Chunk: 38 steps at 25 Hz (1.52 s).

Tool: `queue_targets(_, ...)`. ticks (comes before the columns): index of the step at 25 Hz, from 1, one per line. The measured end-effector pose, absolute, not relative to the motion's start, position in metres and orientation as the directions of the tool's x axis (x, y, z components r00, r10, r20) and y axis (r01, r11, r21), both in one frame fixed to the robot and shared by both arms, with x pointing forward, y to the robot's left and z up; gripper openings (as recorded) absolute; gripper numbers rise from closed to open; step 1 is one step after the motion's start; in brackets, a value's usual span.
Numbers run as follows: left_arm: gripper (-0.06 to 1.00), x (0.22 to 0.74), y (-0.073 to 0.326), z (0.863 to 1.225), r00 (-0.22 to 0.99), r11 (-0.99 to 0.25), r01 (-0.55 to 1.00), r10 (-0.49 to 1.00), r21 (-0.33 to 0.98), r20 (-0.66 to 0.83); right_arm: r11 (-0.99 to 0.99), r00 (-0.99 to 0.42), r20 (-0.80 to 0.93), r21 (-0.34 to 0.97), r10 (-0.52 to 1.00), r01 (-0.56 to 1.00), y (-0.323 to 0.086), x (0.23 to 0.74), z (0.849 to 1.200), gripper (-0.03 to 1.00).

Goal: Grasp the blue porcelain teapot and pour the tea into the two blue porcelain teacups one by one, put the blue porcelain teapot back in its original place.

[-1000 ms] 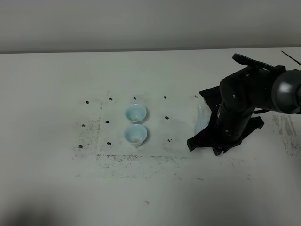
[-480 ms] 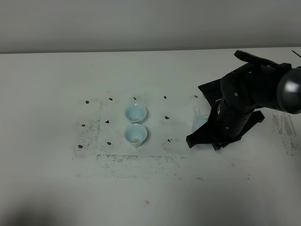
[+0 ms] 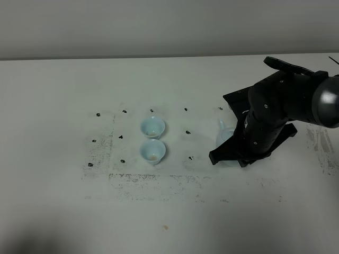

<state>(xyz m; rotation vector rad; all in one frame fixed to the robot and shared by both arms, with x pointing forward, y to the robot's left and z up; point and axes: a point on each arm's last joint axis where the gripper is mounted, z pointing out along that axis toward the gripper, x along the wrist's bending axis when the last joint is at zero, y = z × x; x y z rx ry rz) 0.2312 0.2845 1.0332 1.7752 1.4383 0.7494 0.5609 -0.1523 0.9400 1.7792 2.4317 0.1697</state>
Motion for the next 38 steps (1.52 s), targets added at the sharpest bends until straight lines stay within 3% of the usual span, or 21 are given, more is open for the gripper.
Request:
queue_targets(28, 0.68, 0.231, 0.284, 1.033, 0.208, -0.118, 0.559, 0.978, 0.821, -0.002, 0.288, -0.29, -0.035, 0.281, 0.956, 0.916, -0.15, 0.564, 0.957, 0.04)
queue_targets(38, 0.68, 0.231, 0.284, 1.033, 0.208, -0.118, 0.559, 0.978, 0.821, -0.002, 0.559, -0.556, -0.103, 0.301, 0.825, 0.773, -0.148, 0.564, 0.967, 0.04)
